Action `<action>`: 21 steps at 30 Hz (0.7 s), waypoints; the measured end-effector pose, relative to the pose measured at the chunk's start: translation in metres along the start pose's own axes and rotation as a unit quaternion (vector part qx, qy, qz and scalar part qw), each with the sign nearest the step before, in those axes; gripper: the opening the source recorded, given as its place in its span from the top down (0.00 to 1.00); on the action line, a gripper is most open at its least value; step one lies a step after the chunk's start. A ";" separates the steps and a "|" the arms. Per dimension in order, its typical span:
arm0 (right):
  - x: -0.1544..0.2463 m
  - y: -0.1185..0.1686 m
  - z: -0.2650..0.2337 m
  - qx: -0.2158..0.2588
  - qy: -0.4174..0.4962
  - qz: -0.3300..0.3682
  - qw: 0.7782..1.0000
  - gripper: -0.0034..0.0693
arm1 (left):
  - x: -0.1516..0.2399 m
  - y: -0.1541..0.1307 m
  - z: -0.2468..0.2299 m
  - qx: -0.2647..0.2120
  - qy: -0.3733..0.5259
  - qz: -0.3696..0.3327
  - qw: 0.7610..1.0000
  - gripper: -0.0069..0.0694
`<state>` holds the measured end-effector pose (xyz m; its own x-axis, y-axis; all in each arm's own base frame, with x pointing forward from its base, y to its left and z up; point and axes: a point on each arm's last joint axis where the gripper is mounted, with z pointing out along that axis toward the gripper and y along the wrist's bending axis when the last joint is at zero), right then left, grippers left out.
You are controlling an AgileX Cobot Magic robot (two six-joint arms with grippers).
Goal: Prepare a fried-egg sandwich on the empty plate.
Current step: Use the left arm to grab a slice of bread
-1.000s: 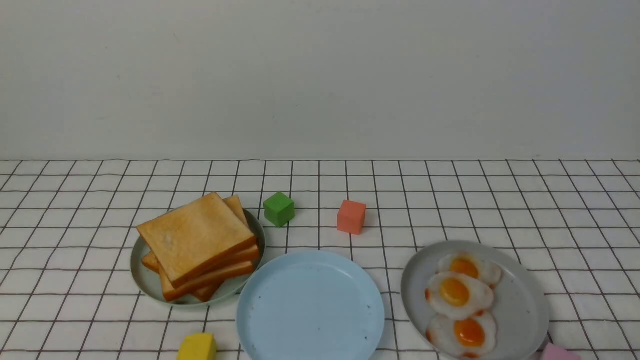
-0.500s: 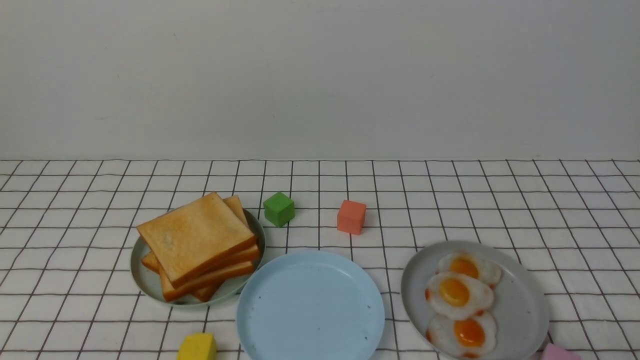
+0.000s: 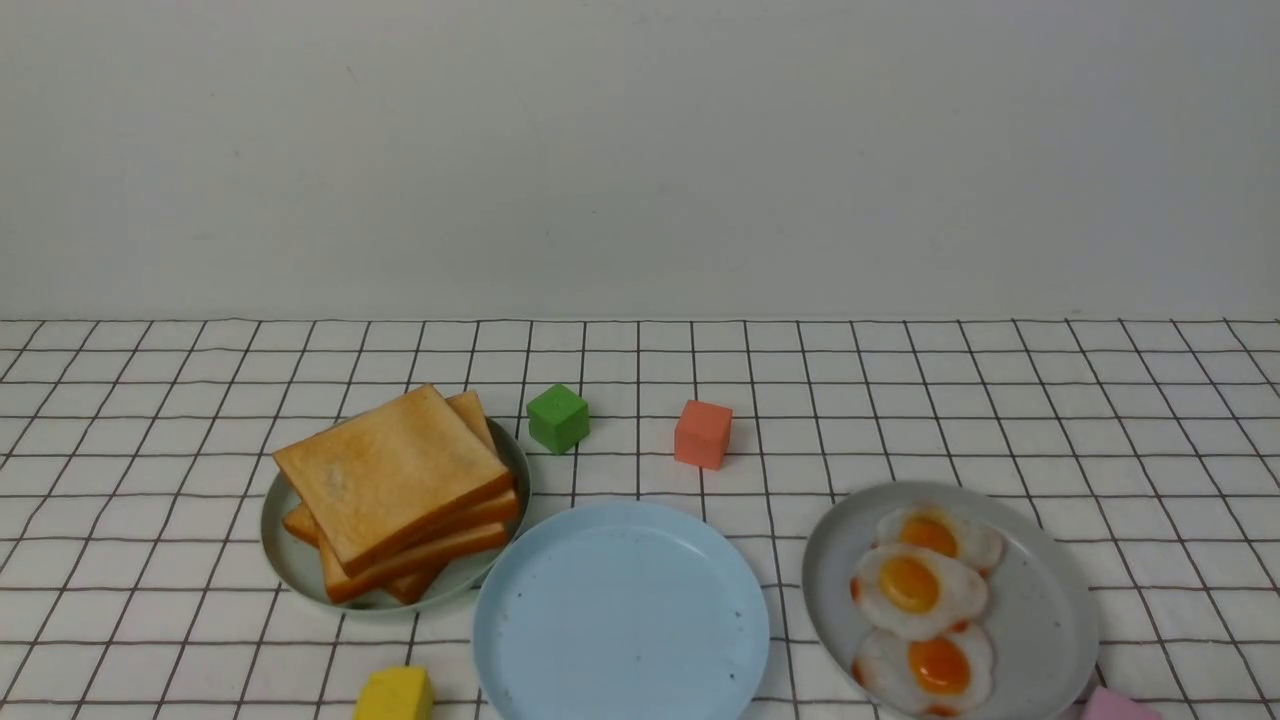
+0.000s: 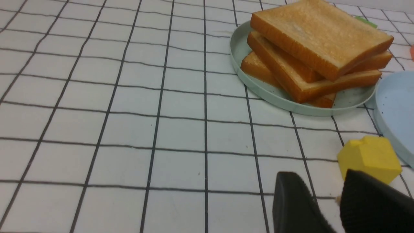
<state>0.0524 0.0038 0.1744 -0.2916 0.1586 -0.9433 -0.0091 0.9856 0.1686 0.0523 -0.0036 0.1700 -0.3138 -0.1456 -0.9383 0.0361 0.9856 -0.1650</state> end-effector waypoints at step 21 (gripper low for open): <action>-0.061 0.008 -0.024 -0.075 -0.350 0.079 0.930 0.62 | -0.043 -0.011 -0.011 0.074 -0.242 -0.048 0.966 0.60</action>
<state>0.0475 0.0005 0.2396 0.3940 0.3514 -0.8493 -0.1688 0.9360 0.3090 0.0545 -0.0072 0.2154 0.1572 -0.2935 -0.9429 0.1762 0.9478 -0.2656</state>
